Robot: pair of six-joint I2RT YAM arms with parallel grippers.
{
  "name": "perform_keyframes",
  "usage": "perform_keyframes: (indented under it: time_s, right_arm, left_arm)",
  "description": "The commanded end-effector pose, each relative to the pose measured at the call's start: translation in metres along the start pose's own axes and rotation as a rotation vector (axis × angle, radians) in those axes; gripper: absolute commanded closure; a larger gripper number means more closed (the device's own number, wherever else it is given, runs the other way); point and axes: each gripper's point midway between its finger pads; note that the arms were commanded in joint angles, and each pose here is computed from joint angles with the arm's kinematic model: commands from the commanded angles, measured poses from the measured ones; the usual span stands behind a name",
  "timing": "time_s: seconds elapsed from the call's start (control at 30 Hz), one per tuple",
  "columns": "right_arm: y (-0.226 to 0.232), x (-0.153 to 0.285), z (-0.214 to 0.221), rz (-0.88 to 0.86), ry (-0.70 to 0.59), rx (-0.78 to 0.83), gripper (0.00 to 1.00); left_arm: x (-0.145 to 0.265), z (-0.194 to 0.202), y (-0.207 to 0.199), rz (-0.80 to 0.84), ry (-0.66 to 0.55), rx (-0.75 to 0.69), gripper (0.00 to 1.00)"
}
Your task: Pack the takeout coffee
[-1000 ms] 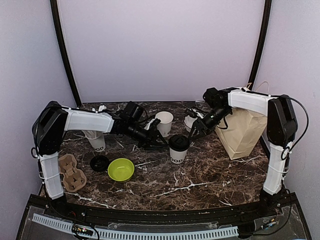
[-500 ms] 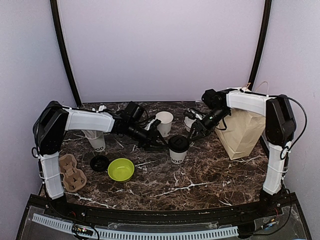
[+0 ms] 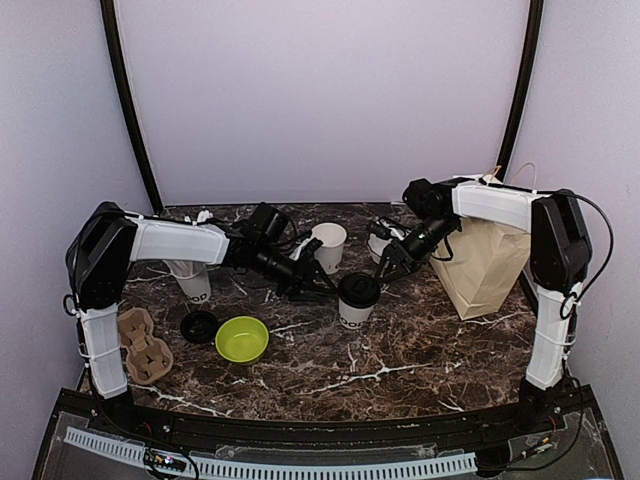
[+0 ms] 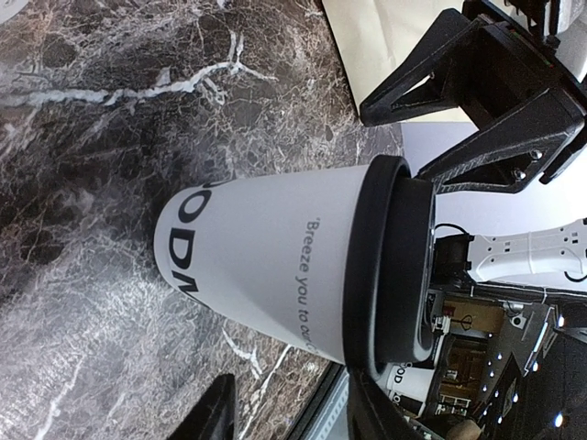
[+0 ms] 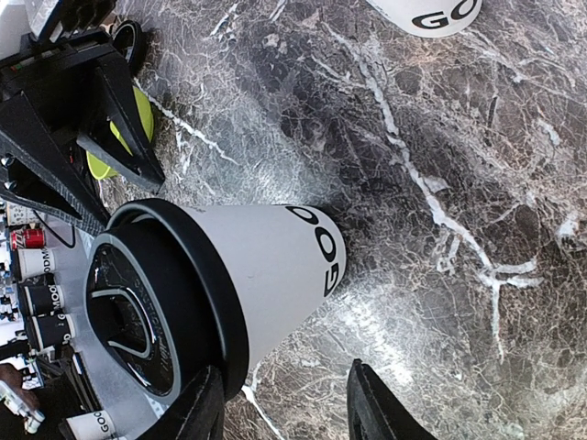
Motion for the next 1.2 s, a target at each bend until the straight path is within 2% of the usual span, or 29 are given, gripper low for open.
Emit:
perform_keyframes:
  time_s: [0.0, 0.43, 1.17]
  right_arm:
    - [0.002, -0.004, 0.002, -0.002, 0.015, 0.007, 0.54]
    - [0.003, -0.006, 0.001, 0.000, 0.019, 0.009, 0.54]
    - [0.001, -0.017, 0.003, 0.007, 0.045, 0.009, 0.53]
  left_arm:
    - [0.018, -0.008, -0.032, 0.044, -0.048, -0.061, 0.56]
    - [0.012, -0.004, -0.037, 0.087, -0.029, -0.073, 0.54]
    - [-0.013, 0.011, 0.025, -0.072, 0.045, 0.001, 0.55]
Point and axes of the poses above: each gripper's point midway between its finger pads, its own x axis back along the fingers, its own y axis along the line the jaws close on, z = x × y, and after that the axes turned 1 degree about -x, right-handed
